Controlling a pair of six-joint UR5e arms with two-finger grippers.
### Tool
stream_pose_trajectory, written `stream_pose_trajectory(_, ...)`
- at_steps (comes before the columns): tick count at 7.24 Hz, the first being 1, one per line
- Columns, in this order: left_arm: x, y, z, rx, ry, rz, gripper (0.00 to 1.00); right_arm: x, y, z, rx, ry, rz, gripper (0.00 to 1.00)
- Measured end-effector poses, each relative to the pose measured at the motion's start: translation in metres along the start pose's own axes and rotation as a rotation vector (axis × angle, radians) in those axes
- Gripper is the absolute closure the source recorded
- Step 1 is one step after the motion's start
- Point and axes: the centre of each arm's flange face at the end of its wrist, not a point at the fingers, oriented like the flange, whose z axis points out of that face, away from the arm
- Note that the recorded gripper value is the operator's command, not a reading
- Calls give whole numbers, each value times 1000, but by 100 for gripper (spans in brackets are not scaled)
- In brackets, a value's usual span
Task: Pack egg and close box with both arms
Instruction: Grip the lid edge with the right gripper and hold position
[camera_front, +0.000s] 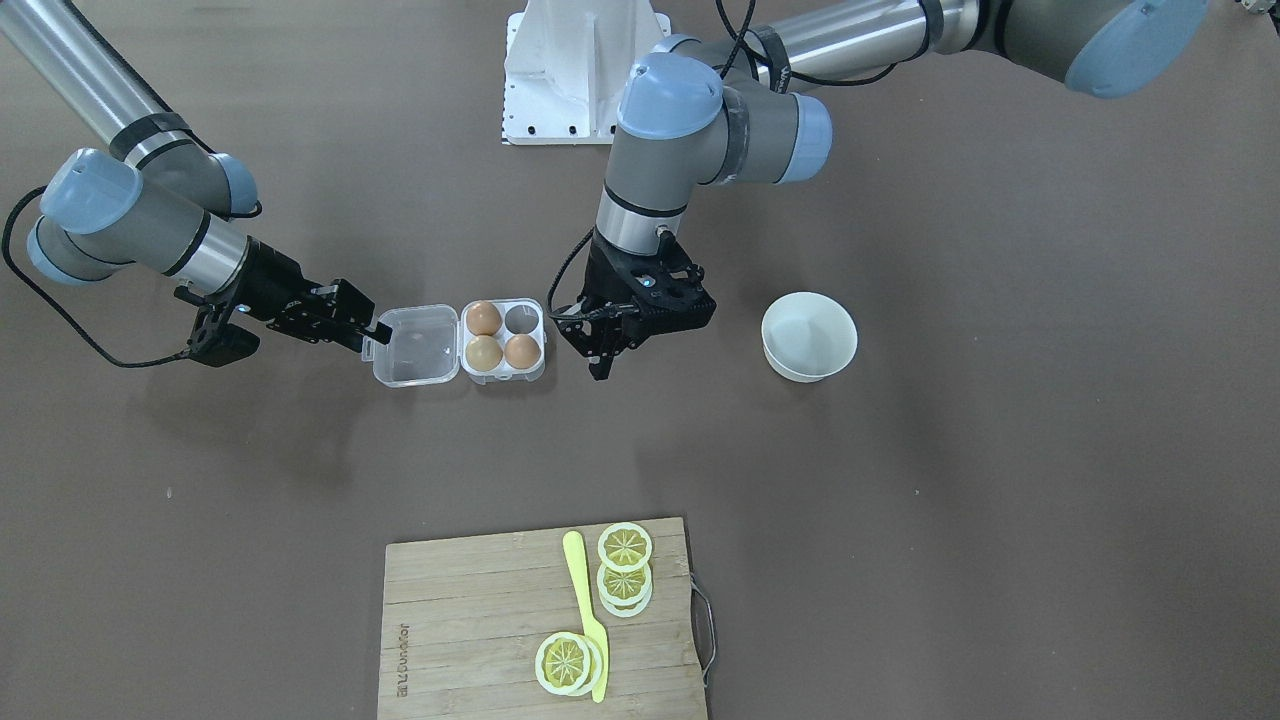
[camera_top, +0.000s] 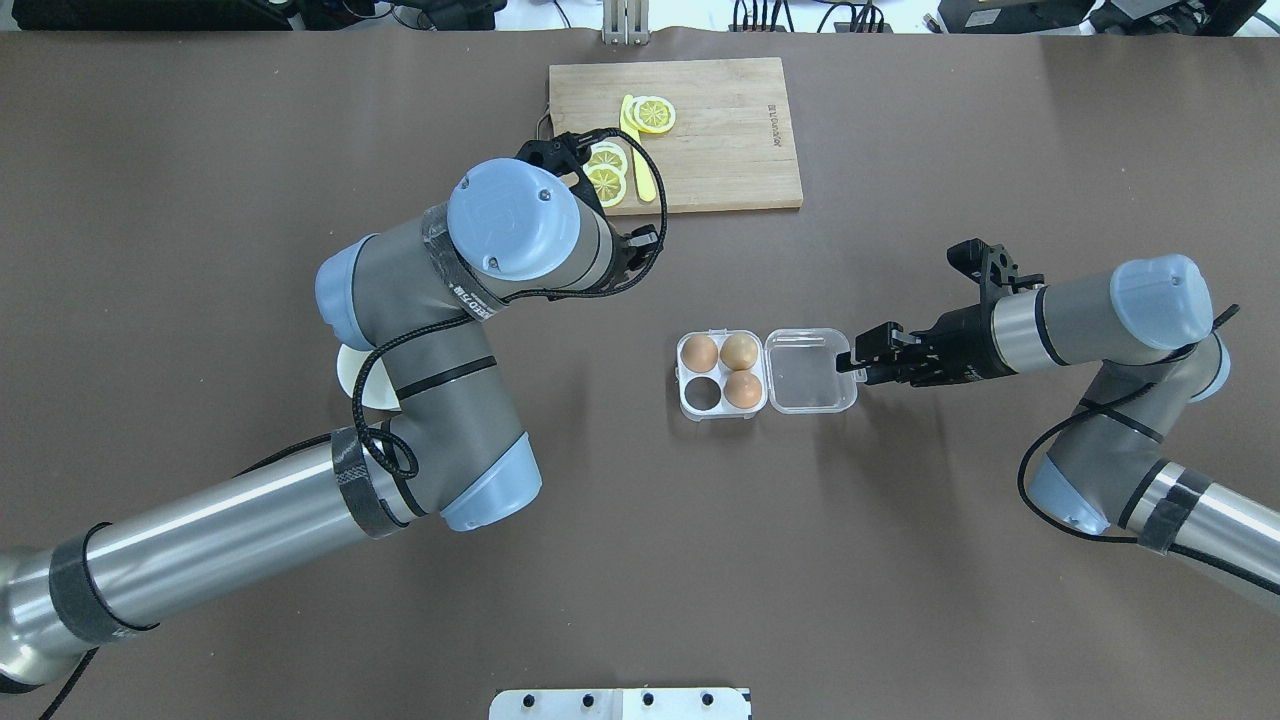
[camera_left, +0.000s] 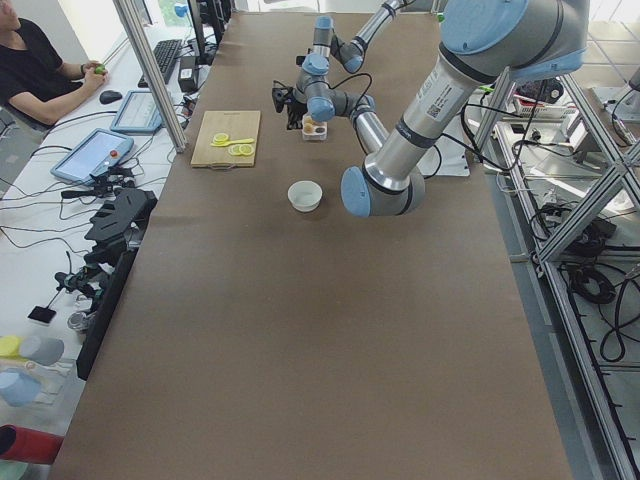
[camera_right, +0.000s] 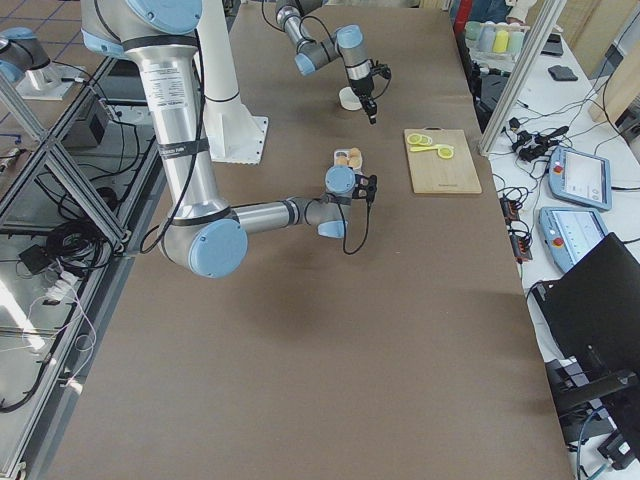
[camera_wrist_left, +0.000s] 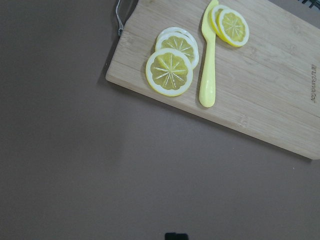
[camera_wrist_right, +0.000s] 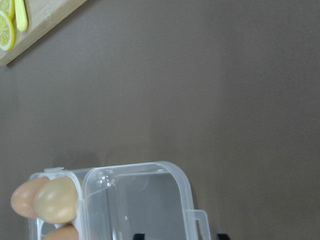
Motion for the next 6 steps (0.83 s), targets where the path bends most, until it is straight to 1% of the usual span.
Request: stream_pose_trajectory(6, 0, 0, 0, 0, -1, 1, 100, -4, 1, -3, -7, -16, -6, 48)
